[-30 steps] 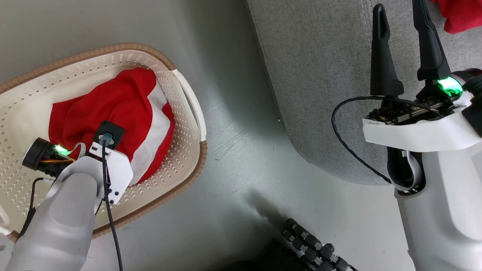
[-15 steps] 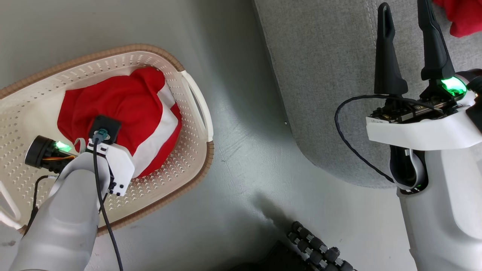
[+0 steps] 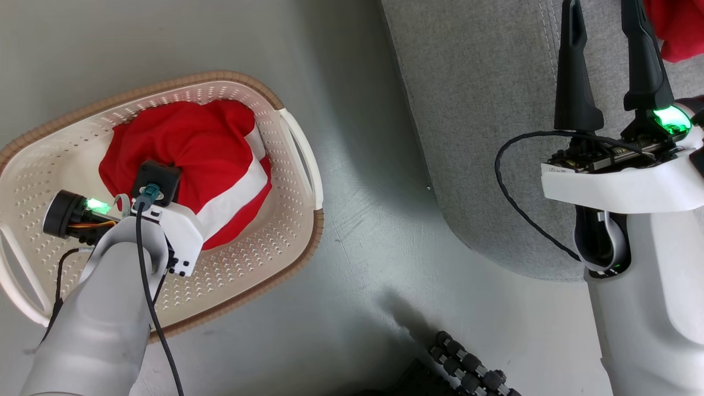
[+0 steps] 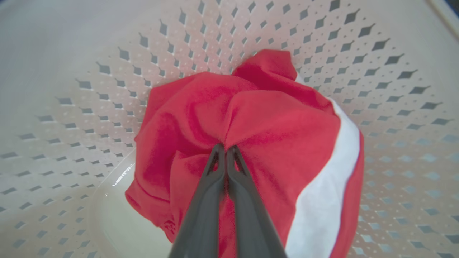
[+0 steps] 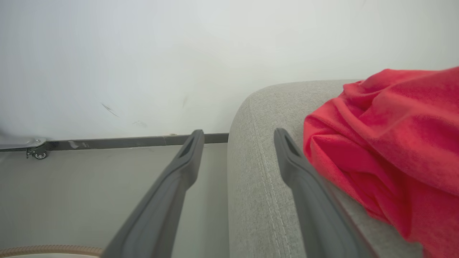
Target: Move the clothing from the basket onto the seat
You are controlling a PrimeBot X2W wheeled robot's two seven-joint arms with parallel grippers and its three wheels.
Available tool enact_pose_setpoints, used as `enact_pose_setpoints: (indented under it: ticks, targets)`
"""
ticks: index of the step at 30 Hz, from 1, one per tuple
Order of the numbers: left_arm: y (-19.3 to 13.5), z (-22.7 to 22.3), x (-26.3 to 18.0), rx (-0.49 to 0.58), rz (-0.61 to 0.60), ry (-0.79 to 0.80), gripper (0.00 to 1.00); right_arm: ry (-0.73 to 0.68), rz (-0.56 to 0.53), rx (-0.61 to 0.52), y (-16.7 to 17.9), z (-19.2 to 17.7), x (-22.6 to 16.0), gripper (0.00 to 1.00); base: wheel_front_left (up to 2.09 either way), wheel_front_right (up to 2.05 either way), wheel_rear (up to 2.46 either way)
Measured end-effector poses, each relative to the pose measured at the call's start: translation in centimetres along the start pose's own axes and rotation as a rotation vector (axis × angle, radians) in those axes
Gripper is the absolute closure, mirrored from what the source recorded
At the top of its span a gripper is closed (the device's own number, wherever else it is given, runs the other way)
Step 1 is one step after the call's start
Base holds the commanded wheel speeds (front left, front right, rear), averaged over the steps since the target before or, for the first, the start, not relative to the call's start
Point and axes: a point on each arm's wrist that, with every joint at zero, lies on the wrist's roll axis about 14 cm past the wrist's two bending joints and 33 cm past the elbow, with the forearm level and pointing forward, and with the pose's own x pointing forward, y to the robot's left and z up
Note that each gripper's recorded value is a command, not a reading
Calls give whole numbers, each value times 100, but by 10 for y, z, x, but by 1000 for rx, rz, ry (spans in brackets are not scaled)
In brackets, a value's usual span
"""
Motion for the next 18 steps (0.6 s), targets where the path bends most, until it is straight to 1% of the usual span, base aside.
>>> enact_pose_setpoints:
  ticks: [12,18]
  targets:
    - [11,29,-15,36,27,-94,100,-37,23,8,9,13,3,0,0,0,0]
    - [9,35,-27,37,31,-119,100,-55,36,4,14,20,4,0,0,0,0]
